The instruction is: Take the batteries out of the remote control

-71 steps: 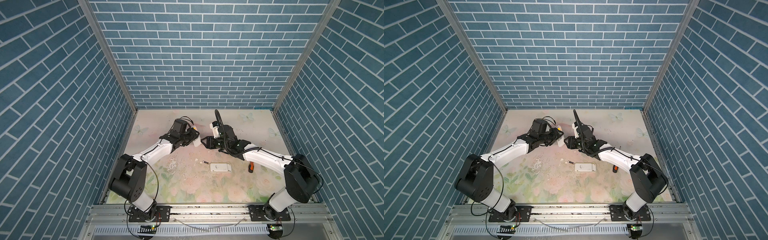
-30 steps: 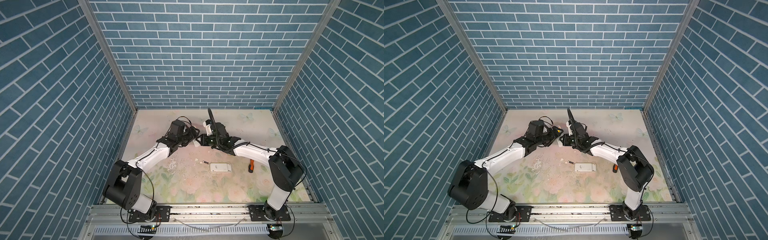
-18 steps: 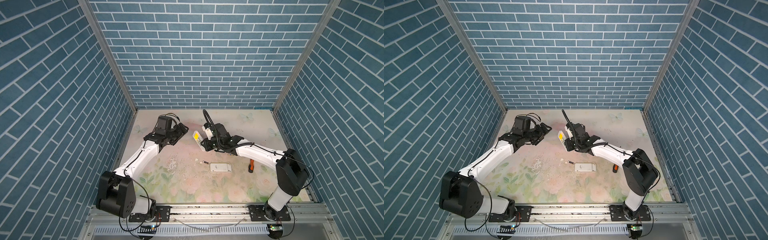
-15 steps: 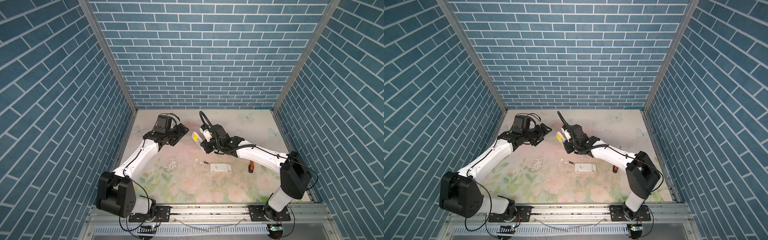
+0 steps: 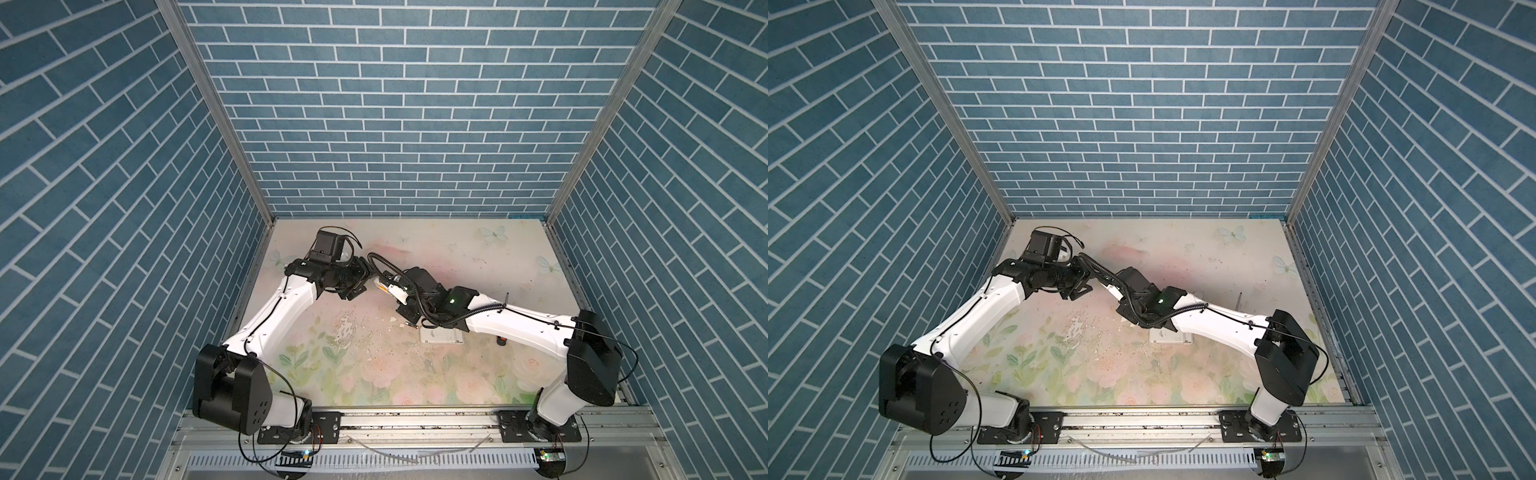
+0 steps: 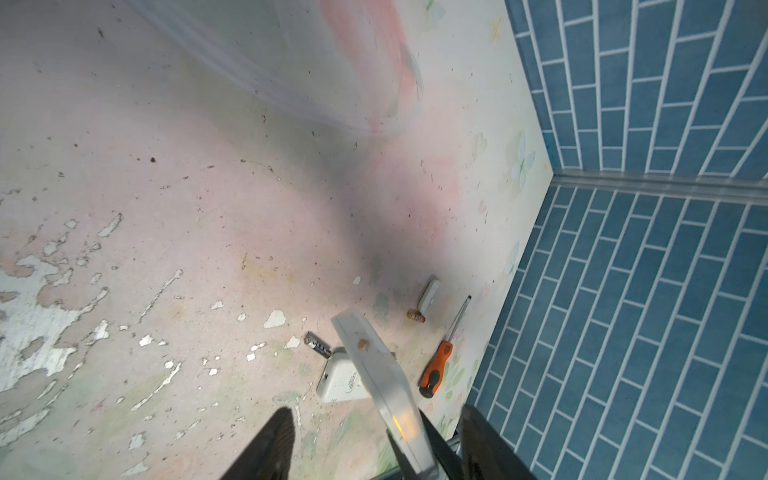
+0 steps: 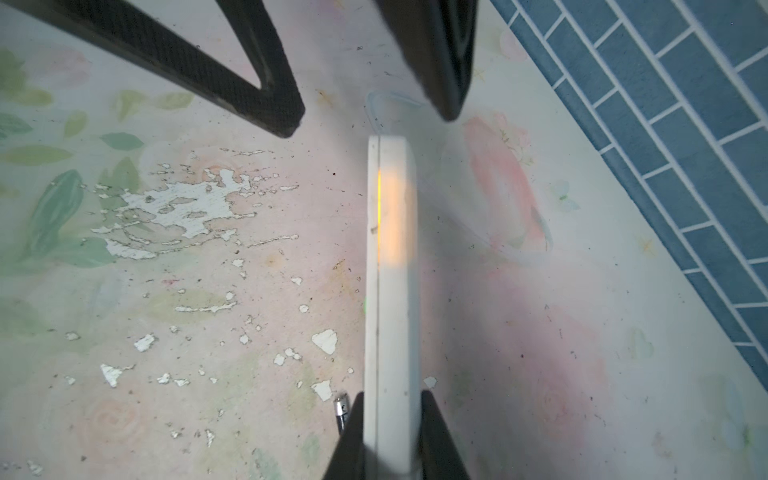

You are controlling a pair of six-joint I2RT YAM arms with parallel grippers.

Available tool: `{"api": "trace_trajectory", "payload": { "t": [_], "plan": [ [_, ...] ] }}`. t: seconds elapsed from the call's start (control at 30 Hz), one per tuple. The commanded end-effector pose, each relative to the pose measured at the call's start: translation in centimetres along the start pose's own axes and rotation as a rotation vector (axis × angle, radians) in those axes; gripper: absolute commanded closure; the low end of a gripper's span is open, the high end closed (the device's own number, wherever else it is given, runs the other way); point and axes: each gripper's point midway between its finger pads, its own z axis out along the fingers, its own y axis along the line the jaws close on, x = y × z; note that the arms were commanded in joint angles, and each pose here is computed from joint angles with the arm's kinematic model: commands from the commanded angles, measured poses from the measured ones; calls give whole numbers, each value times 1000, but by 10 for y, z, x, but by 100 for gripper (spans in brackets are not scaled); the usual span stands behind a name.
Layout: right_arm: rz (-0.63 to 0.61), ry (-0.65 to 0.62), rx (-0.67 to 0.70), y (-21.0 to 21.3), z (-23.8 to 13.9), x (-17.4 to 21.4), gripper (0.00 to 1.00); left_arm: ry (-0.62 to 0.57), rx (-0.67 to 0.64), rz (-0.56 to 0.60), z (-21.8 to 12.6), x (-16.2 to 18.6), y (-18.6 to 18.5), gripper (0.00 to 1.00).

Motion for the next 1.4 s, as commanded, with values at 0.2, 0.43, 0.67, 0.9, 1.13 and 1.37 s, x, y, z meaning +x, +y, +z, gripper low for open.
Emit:
{"api": "trace_trajectory", "payload": {
  "t": [0.2, 0.43, 0.67, 0.9, 1.13, 1.37],
  "plan": [
    [-150, -68, 86, -5, -11, -48, 100, 102, -29, -38, 20, 18, 10, 36],
    [-184, -75, 97, -1, -10, -58, 100, 116, -19, -42, 29, 18, 9, 46],
    [-197, -61, 108, 1, -7, -56, 100, 120, -23, -42, 31, 18, 11, 64],
    [-188, -70, 116, 0, -11, -57, 100, 119, -22, -40, 35, 16, 13, 81],
    [-185, -74, 126, -1, -15, -58, 100, 114, -15, -38, 39, 14, 13, 91],
    [-157, -86, 149, -5, -18, -57, 99, 104, 5, -34, 41, 8, 7, 100]
  ]
}}
